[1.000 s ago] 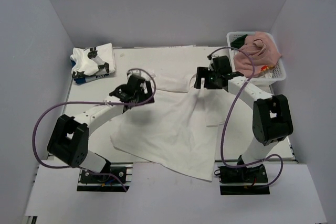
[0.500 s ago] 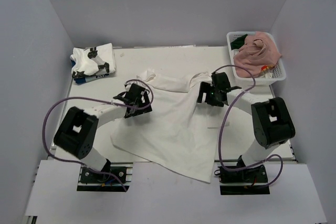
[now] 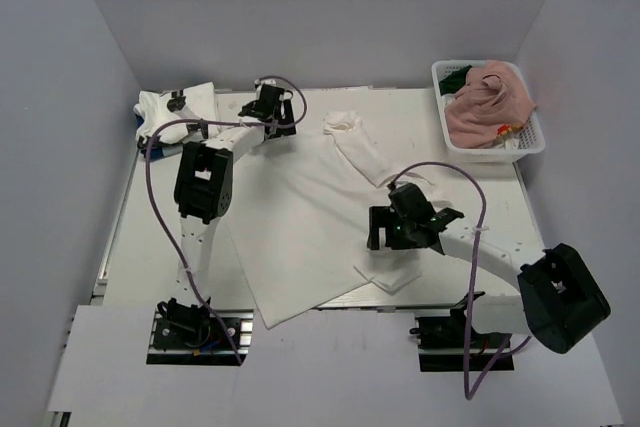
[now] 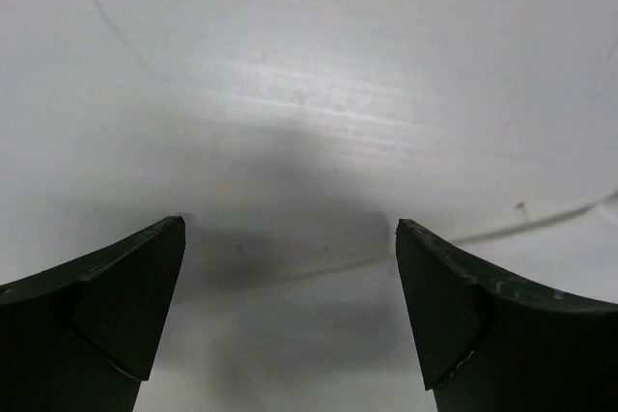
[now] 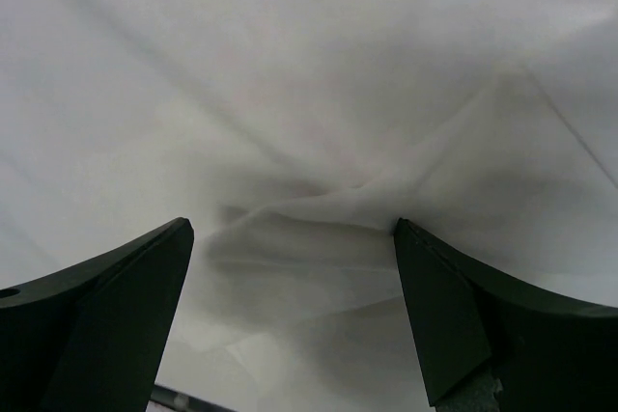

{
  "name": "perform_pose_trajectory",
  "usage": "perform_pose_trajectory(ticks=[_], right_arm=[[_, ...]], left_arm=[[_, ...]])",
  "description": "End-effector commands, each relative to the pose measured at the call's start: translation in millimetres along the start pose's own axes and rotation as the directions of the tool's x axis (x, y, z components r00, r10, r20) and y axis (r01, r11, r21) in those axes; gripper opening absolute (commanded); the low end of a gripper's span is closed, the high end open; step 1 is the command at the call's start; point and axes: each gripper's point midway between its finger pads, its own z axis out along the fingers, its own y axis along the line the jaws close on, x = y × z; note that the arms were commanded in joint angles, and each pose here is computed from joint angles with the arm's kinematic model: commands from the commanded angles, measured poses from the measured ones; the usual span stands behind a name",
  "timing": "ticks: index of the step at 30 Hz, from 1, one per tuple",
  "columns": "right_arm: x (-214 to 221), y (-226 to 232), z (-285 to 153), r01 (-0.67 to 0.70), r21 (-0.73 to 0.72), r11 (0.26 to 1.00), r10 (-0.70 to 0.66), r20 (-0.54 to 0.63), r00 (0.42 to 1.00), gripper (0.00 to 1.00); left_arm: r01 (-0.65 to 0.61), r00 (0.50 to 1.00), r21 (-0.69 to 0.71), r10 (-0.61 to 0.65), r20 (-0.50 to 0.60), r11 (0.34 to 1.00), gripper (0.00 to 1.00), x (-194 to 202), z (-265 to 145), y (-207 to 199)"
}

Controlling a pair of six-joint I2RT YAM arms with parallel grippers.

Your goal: Fold and stack the t-shirts

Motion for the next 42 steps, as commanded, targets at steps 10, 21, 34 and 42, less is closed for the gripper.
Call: perform_pose_trajectory(ticks=[10, 21, 34, 42], right_arm=[[-58.8, 44.0, -19.8, 0.327, 0.048, 0.944, -0.331, 0.125, 0.935, 0.90], [-41.0, 43.1, 22.9, 0.265, 0.077, 0.961, -0.265, -0.004, 0.964, 0.90], [-77.1, 75.2, 82.0, 0.224, 0.078, 0.971, -0.222, -0.028, 0.975, 0.90], [-100.2, 88.7, 45.8, 0.398, 0.035, 0.917, -0.399, 0.080, 0.913, 0.90]], left_arm=[[0.021, 1.000, 0.266, -0.019, -0.012, 0.964, 1.00, 13.4, -146.5, -0.3], [0.198, 0.948, 0.252, -0.119, -0.296, 0.947, 1.00, 169.4, -172.9, 41.5], [0.066, 0.947, 0.034, -0.052, -0.316, 0.997, 1.00, 118.5, -61.8, 39.4], [0.025, 0.960, 0.041, -0.012, -0.279, 0.999, 1.00, 66.1, -19.5, 17.0]])
